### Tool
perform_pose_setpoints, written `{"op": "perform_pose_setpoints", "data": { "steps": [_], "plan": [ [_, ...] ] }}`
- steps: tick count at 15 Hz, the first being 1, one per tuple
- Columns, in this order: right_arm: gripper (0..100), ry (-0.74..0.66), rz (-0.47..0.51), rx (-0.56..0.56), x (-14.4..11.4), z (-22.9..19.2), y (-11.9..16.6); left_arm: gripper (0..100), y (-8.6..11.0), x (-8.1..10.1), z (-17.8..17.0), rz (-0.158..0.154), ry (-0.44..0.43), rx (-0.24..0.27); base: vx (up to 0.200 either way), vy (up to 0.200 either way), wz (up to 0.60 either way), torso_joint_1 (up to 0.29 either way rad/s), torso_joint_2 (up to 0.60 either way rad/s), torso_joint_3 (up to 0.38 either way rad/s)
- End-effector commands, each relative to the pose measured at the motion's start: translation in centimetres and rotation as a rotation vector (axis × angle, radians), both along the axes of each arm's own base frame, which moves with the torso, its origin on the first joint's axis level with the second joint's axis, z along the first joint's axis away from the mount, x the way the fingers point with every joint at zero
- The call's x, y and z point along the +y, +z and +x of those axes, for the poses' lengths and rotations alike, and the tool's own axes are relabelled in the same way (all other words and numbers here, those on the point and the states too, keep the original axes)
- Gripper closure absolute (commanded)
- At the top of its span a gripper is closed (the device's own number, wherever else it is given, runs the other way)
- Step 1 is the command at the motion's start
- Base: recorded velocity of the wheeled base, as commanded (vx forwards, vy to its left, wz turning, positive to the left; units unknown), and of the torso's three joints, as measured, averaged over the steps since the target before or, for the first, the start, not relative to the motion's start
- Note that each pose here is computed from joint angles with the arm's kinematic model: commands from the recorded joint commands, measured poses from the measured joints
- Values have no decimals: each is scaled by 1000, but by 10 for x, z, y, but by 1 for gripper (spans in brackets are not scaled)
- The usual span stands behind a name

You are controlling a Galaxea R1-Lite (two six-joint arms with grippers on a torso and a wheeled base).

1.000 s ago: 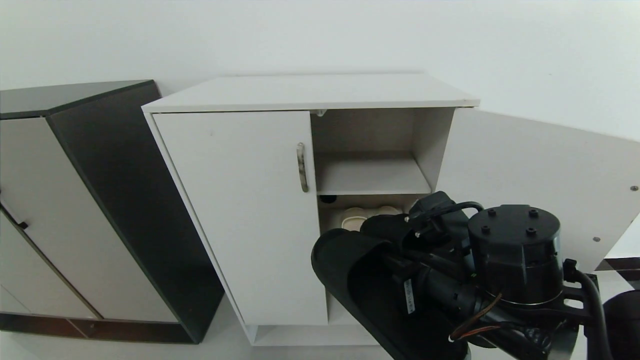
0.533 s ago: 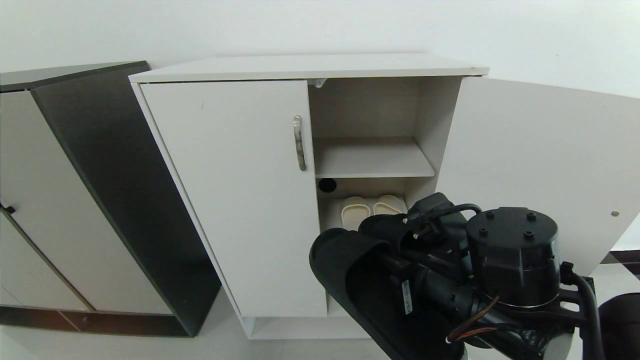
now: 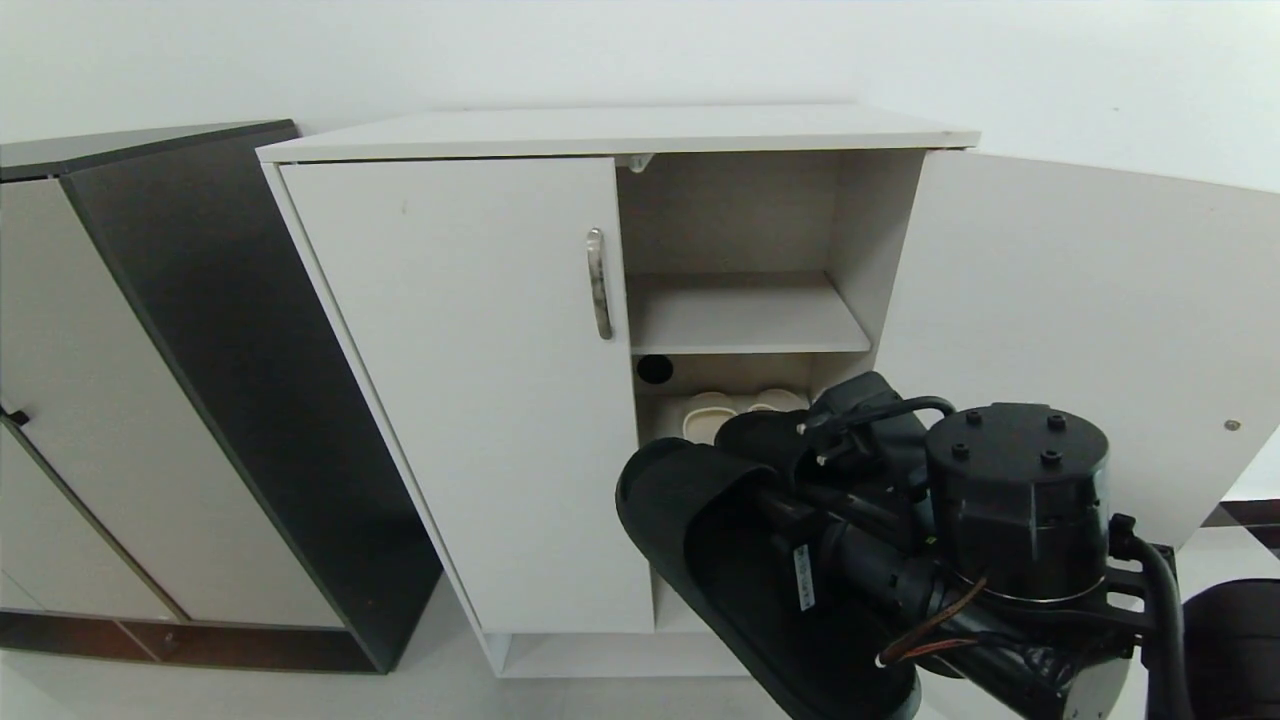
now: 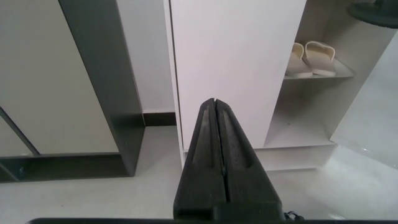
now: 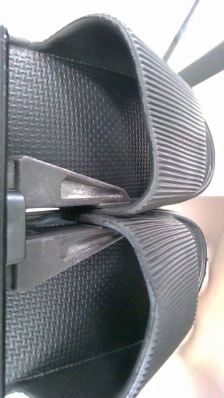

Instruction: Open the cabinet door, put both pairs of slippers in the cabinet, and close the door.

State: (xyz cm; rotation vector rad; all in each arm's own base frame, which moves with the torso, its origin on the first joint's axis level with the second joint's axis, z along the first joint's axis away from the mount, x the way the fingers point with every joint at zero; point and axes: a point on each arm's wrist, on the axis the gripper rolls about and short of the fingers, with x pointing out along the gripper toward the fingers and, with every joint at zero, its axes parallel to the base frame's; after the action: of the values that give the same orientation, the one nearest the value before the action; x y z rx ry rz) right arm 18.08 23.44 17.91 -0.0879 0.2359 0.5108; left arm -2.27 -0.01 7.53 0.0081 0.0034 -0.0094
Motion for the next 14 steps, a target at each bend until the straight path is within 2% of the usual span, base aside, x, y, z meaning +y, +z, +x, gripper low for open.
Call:
{"op": "perform_pose_setpoints", "data": {
  "steps": [1, 6, 9, 12, 14],
  "plan": [
    [100, -56, -13, -13, 11, 3, 8, 100, 0, 0, 0, 0, 0, 0, 0, 0, 0, 0, 0, 0],
    [100, -223, 7, -9, 22, 5, 37, 100, 0, 0, 0, 1, 0, 0, 0, 0, 0, 0, 0, 0],
    [100, -269, 73, 2, 31, 12, 53, 100, 0, 0, 0, 1, 0, 0, 0, 0, 0, 0, 0, 0],
    [100, -300, 70, 28, 35, 16, 59, 100, 0, 0, 0, 1, -1, 0, 0, 0, 0, 0, 0, 0],
    [100, -353, 68, 8, 43, 23, 59, 100, 0, 0, 0, 1, -1, 0, 0, 0, 0, 0, 0, 0]
  ]
}}
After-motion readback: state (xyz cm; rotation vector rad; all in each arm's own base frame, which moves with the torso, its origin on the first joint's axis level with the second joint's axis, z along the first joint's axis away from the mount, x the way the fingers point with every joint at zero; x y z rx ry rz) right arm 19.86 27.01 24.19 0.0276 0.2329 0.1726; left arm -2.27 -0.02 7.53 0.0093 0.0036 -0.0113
